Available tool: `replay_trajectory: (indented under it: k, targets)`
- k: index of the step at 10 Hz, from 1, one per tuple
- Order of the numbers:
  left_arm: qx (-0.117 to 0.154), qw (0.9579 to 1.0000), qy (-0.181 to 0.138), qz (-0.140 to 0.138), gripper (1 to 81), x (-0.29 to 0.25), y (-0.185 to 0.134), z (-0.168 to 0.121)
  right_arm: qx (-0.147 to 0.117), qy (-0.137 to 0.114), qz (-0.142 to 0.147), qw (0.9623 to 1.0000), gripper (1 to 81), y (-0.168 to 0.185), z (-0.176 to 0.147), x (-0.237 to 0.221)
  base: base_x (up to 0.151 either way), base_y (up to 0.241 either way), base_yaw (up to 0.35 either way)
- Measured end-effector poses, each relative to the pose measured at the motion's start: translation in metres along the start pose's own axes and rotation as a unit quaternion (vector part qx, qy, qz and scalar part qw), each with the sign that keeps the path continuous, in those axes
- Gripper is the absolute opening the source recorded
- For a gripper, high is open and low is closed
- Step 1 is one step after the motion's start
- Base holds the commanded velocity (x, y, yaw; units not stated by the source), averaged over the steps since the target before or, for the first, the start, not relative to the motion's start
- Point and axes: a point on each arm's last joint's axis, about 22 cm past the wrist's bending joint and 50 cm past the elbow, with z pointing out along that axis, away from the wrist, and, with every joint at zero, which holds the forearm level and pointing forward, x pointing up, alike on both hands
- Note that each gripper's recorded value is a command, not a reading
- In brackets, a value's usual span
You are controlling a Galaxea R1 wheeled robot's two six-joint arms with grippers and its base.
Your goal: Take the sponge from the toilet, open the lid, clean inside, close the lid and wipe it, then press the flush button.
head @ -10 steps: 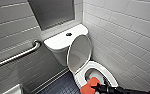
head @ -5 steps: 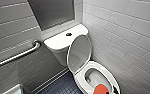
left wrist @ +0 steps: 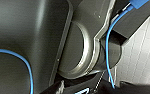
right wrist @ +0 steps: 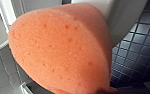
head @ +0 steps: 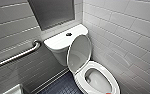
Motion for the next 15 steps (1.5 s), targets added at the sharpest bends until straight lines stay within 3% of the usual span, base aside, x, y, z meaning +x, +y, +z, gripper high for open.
replay_trajectory:
  k: [2, 4, 6, 9, 11, 15]
  targets:
    - [0.000, 1.0000, 0.000, 0.001, 81.1, 0.000, 0.000, 0.000, -0.033, 0.000, 0.020, 0.9993, 1.0, 0.040, -0.023, -0.014, 0.000, 0.000, 0.000]
    - [-0.001, 1.0000, 0.000, 0.003, 81.1, 0.000, 0.001, 0.000, -0.078, 0.000, 0.047, 0.9959, 1.0, 0.089, -0.057, -0.033, 0.000, 0.000, 0.000]
    - [-0.001, 1.0000, 0.000, 0.007, 81.1, 0.000, 0.002, 0.001, -0.104, -0.003, 0.051, 0.9932, 1.0, 0.111, -0.090, -0.047, 0.000, 0.000, 0.000]
    - [-0.003, 1.0000, 0.000, 0.007, 81.1, 0.000, 0.003, 0.003, -0.088, -0.031, 0.029, 0.9952, 1.0, 0.082, -0.090, -0.065, 0.000, 0.000, 0.000]
    - [-0.002, 1.0000, 0.000, 0.008, 81.1, 0.000, 0.003, 0.003, -0.088, -0.039, -0.004, 0.9954, 1.0, 0.053, -0.088, -0.047, 0.000, 0.000, 0.000]
    - [-0.005, 1.0000, 0.001, 0.008, 81.1, 0.000, 0.006, 0.005, -0.108, -0.057, -0.065, 0.9904, 1.0, 0.007, -0.078, -0.019, 0.000, 0.000, 0.000]
